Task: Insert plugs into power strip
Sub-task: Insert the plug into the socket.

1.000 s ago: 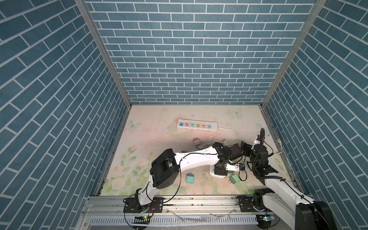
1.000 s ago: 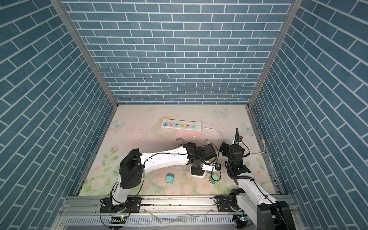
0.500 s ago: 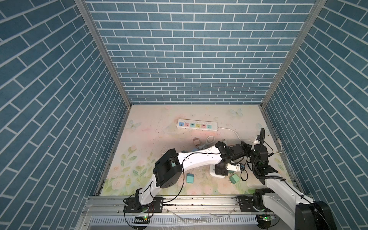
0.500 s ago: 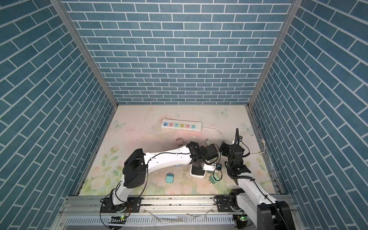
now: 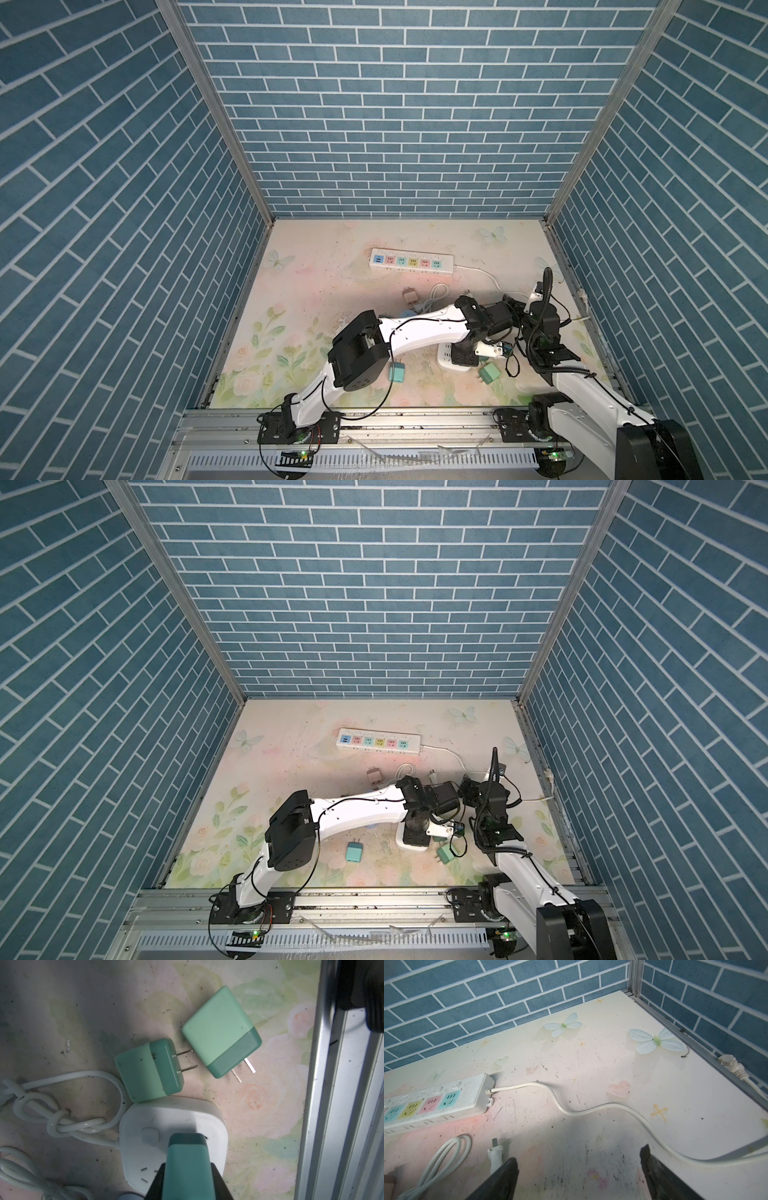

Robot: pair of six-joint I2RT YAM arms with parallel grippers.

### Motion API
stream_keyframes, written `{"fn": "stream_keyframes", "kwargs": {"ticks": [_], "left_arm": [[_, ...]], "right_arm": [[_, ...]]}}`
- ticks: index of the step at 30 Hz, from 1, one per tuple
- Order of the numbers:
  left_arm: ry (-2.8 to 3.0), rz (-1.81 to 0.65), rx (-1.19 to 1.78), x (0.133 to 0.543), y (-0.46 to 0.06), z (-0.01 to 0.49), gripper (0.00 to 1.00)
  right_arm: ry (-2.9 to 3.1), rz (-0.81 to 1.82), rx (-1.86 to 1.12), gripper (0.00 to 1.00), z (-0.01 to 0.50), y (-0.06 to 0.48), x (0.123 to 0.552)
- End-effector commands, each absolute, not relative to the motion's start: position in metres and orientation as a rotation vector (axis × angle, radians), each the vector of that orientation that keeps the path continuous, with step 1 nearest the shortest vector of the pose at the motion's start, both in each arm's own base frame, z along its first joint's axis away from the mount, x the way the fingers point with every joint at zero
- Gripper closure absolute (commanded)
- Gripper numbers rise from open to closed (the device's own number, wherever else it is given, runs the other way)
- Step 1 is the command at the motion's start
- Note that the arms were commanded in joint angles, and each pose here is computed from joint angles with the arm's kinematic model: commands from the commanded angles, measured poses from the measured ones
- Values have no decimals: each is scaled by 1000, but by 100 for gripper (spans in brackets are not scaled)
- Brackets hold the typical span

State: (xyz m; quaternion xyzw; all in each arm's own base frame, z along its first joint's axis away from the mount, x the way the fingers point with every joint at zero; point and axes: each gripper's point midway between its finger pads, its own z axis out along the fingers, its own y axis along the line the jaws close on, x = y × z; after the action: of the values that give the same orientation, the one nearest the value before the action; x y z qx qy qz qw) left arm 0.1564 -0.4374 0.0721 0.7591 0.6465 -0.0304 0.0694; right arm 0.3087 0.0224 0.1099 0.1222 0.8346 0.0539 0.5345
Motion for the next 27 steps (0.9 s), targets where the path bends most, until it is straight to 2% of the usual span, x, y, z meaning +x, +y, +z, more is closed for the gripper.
{"fn": "stream_keyframes", "kwargs": {"ticks": [1,21,27], "left_arm": [[1996,-46,2333,151,-428,59,100],[2037,87,2395,157,-418,28,100],[2098,85,2326,168,-414,23,100]], "right_arm": [[1968,157,319,6,119,23,313],[1969,158,318,6,119,23,314],[1971,158,318,6,118,24,314]]}}
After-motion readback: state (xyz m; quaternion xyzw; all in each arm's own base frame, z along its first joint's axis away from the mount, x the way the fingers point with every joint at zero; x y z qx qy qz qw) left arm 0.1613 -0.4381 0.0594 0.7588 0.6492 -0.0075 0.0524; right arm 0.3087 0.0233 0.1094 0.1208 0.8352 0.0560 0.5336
